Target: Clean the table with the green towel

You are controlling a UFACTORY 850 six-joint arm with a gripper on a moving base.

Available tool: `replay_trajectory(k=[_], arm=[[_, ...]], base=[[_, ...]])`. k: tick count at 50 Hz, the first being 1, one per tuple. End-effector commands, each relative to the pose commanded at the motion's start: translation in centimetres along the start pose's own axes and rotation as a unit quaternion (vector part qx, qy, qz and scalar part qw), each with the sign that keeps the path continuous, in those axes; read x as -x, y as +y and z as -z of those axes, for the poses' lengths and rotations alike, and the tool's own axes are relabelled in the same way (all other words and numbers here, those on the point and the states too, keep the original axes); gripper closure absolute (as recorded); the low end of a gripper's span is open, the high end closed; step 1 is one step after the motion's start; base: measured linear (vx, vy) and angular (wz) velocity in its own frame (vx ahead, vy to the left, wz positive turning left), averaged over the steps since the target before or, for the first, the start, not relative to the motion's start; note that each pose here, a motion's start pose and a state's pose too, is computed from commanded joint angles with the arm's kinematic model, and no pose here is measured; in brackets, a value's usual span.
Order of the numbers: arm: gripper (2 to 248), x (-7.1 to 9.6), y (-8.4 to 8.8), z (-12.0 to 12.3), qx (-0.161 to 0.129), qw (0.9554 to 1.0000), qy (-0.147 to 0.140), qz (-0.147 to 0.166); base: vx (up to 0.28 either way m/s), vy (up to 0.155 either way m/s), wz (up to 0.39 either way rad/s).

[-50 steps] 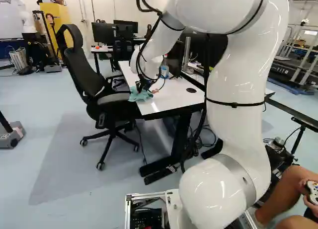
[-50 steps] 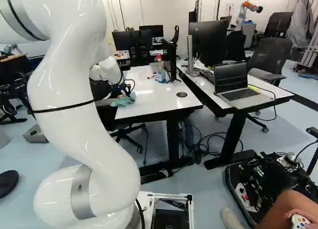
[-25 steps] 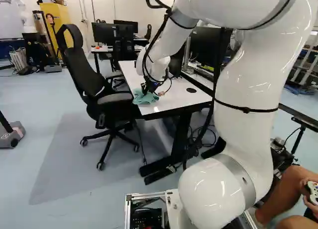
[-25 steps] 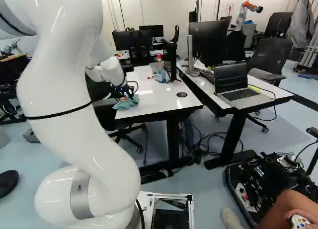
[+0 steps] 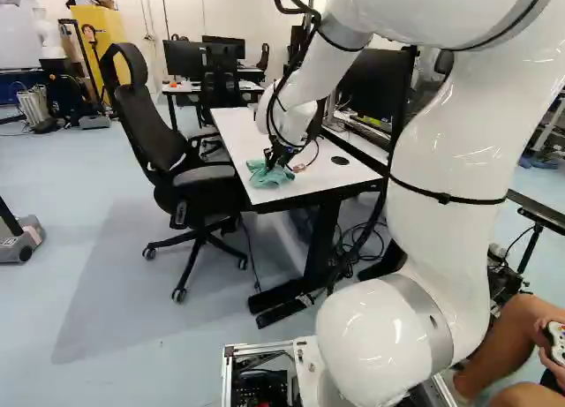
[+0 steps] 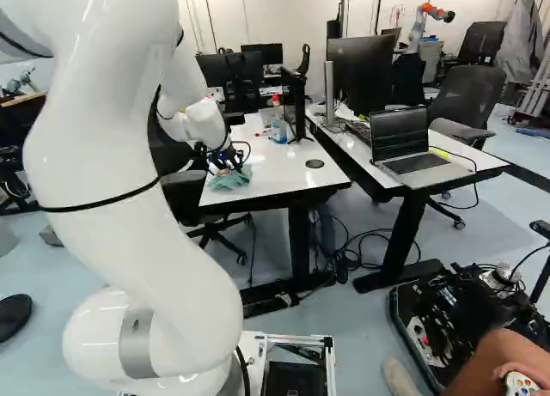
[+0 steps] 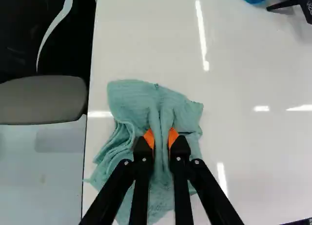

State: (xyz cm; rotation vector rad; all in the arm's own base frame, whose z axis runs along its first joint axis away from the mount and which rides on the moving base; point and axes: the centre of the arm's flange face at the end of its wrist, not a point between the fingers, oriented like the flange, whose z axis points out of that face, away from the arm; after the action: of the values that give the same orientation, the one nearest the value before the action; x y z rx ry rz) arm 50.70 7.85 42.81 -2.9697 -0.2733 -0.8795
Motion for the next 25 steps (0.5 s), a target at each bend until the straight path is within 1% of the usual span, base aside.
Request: replay_trajectory(k=[14,25], arm=[[200,-1.2,2.1,-0.9,0.011,0.9998,0.003,-0.016],[200,-2.7,3.0,-2.0,0.015,0.9996,0.007,-0.022]], base=[[0.000,0.000,0.000],[0.000,0.000,0.000]])
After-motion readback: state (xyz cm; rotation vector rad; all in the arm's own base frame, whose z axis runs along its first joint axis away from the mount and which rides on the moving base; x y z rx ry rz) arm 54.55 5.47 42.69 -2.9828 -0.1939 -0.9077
